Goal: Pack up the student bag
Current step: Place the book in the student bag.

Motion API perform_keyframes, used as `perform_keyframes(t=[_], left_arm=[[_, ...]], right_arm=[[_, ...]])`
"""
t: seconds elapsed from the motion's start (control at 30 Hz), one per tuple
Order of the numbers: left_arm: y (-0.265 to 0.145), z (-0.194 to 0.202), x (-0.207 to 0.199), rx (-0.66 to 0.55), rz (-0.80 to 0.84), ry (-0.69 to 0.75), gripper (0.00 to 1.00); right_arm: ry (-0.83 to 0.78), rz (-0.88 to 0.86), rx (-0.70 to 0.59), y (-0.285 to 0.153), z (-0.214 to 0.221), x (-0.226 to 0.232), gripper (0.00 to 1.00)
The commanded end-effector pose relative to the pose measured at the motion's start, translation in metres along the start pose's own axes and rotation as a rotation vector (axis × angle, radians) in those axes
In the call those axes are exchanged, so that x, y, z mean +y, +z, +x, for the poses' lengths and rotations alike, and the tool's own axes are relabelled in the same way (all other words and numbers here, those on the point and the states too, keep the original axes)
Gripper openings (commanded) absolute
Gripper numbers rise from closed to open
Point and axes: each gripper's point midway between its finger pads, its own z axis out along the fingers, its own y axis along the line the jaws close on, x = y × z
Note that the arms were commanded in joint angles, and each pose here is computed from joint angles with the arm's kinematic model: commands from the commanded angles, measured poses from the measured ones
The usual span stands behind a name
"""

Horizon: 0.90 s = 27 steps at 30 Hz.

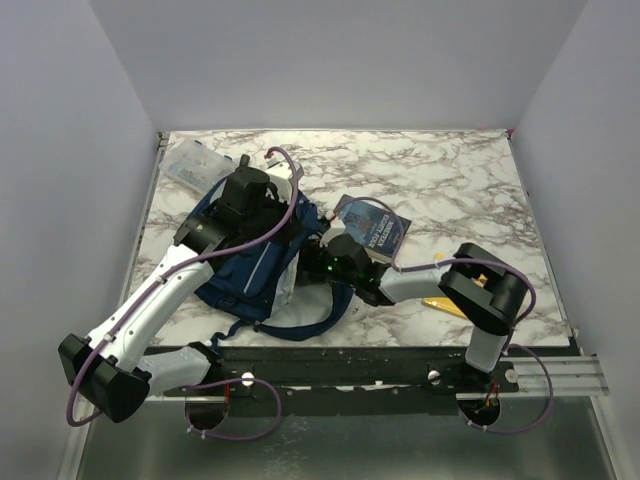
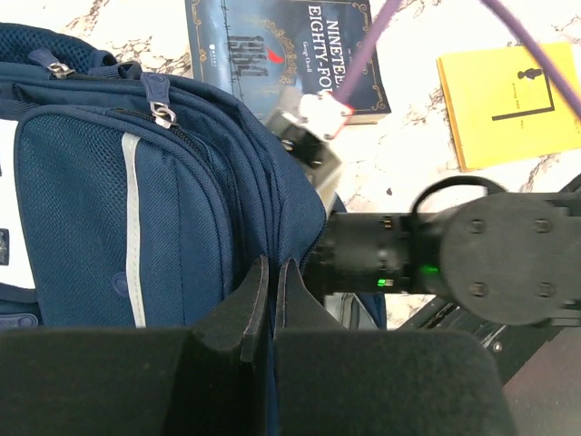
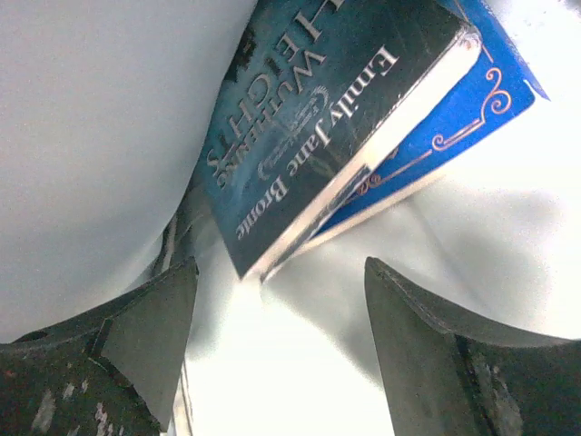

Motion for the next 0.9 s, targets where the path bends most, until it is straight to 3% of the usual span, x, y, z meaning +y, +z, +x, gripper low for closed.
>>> perform_keyframes(t=[0.0, 0.07, 0.2, 0.43, 0.6, 0.8, 0.83, 0.87], left_arm=[[0.002, -0.024, -0.007, -0.083, 0.03, 0.022, 0.0], [0.004, -0.022, -0.005, -0.076, 0.022, 0.021, 0.0], [0.008, -0.02, -0.003, -0.061, 0.018, 0.021, 0.0], [0.018, -0.007, -0.004, -0.007, 0.016, -0.011, 0.0], [0.03, 0.046, -0.011, 0.114, 0.039, -0.141, 0.0], [0.029, 0.114, -0.007, 0.245, 0.03, -0.26, 0.0], [0.028, 0.12, -0.008, 0.255, 0.033, -0.284, 0.03], [0.026, 0.123, -0.01, 0.257, 0.038, -0.298, 0.13]], right_arm=[[-0.057, 0.011, 0.03, -0.032, -0.006, 0.0, 0.81], [-0.086, 0.056, 0.021, -0.044, -0.012, -0.006, 0.88], [-0.143, 0.102, -0.023, -0.079, -0.031, -0.012, 0.89], [-0.135, 0.303, -0.133, -0.151, -0.084, -0.087, 0.93], [-0.052, 0.39, -0.143, -0.177, -0.117, -0.136, 0.96], [0.071, 0.411, -0.216, -0.178, -0.157, -0.184, 0.99], [0.086, 0.43, -0.215, -0.175, -0.16, -0.197, 0.99], [0.102, 0.445, -0.219, -0.172, -0.167, -0.208, 0.99]])
